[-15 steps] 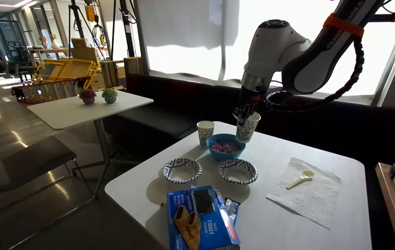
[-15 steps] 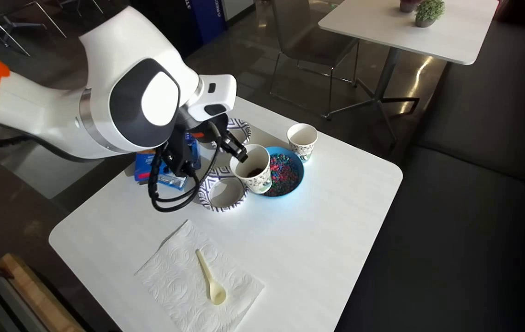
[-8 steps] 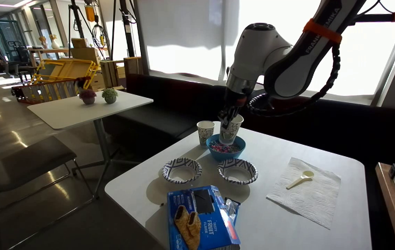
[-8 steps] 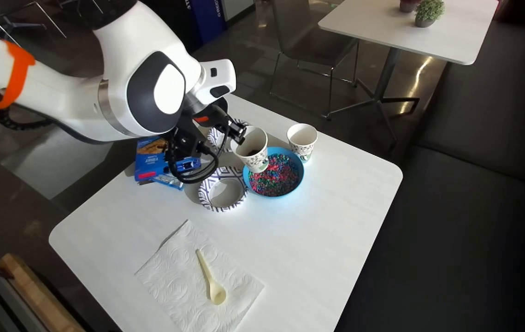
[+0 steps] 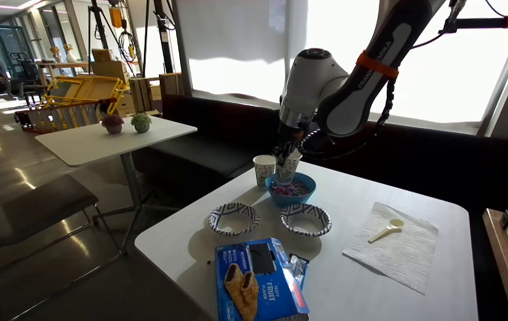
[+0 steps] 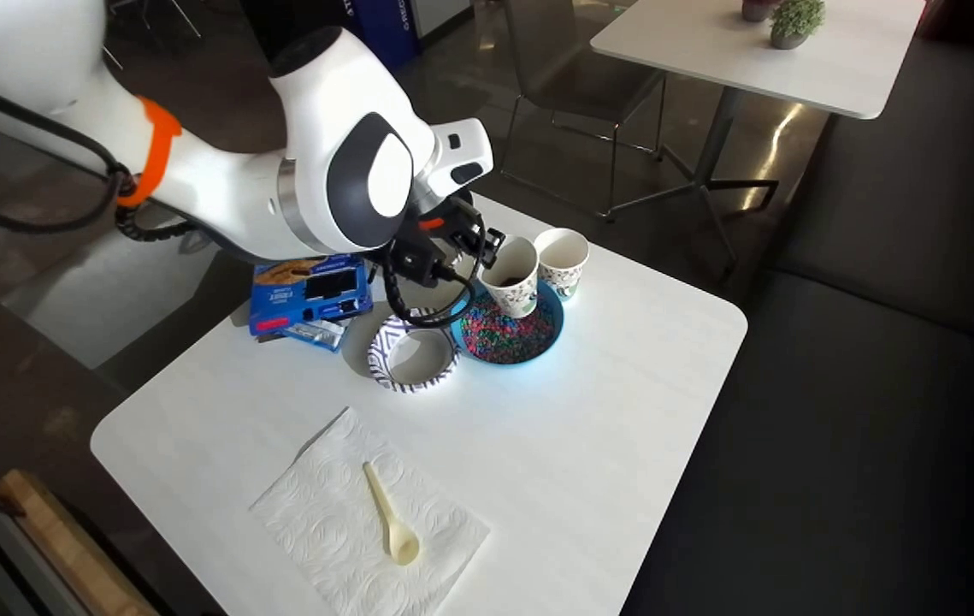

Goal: Put the cup in the bowl

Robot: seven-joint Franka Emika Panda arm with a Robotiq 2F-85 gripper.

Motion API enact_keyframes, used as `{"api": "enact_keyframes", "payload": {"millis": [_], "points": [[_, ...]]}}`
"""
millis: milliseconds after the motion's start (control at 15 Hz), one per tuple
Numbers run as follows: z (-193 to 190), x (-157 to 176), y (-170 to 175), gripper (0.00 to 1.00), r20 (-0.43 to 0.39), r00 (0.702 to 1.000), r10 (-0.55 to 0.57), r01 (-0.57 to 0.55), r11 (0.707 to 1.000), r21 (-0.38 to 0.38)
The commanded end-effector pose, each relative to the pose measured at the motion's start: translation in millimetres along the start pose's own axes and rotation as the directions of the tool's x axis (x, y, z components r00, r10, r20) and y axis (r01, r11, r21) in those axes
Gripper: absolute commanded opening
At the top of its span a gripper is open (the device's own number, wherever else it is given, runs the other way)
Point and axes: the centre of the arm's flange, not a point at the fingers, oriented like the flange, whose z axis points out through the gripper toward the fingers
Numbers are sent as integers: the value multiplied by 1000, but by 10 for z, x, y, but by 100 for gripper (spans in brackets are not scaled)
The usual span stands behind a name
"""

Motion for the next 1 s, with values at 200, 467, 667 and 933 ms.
{"api": "enact_keyframes", "payload": {"millis": [200,467,667,933], "points": [[396,38,149,1,63,998,-1,0,1000,11],[386,-10,143,1,119,993,-10,7,1000,29],[350,-22,77,1,161,986,-32,24,998,51],[379,9,2,1,158,986,-43,31,997,76]]}}
